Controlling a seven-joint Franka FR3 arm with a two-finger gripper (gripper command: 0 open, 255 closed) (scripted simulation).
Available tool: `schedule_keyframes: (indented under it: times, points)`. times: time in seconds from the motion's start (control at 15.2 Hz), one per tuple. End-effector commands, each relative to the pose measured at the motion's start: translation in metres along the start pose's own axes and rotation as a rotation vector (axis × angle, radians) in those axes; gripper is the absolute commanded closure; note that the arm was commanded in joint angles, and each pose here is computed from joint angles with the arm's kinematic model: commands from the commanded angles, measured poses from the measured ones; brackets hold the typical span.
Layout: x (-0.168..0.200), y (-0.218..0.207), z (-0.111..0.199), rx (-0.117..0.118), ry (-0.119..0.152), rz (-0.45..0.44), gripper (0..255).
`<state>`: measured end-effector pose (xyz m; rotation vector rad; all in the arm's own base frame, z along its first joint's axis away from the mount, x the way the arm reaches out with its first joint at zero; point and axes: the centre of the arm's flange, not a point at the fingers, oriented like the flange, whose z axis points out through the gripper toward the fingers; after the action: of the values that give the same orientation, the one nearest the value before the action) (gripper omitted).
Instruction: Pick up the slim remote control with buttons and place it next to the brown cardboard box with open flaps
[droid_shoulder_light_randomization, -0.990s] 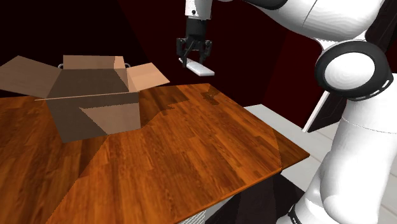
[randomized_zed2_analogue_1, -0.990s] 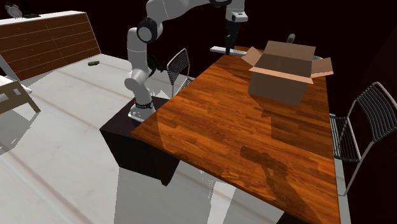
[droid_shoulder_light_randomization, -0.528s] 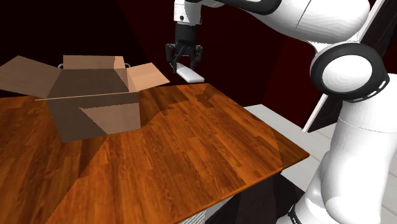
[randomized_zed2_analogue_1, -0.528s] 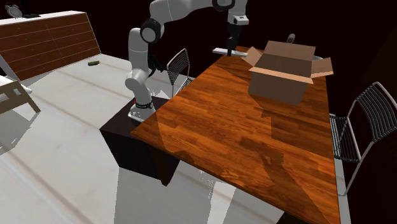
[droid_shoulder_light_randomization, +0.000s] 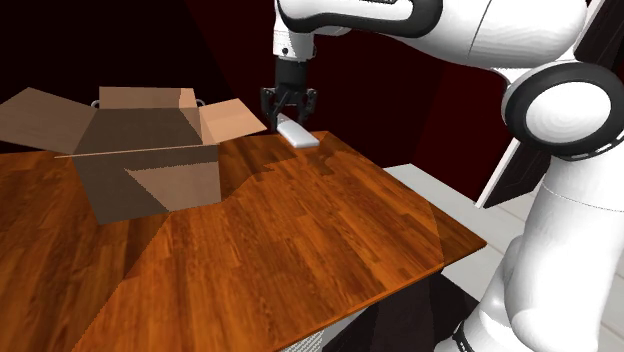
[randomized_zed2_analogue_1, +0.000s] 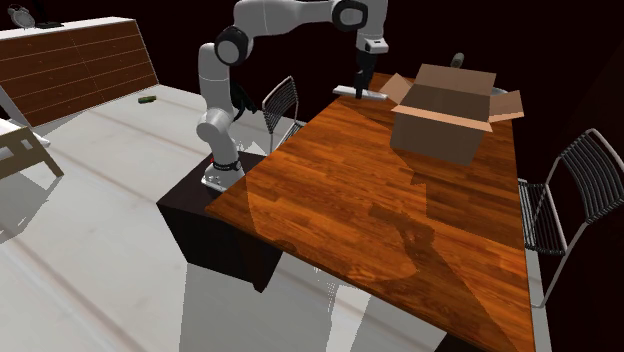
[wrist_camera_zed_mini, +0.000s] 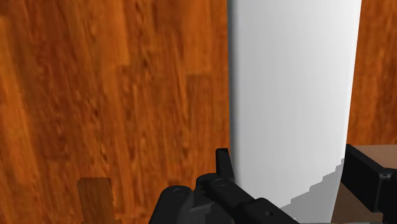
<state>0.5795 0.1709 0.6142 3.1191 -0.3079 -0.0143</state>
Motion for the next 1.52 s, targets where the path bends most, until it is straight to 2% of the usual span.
schedule_keyframes:
  times: [0.0, 1.45]
  points:
    - [0.001, -0.001, 0.011, 0.000, 0.001, 0.000, 255]
    - [0.002, -0.002, 0.127, 0.000, 0.001, 0.000, 255]
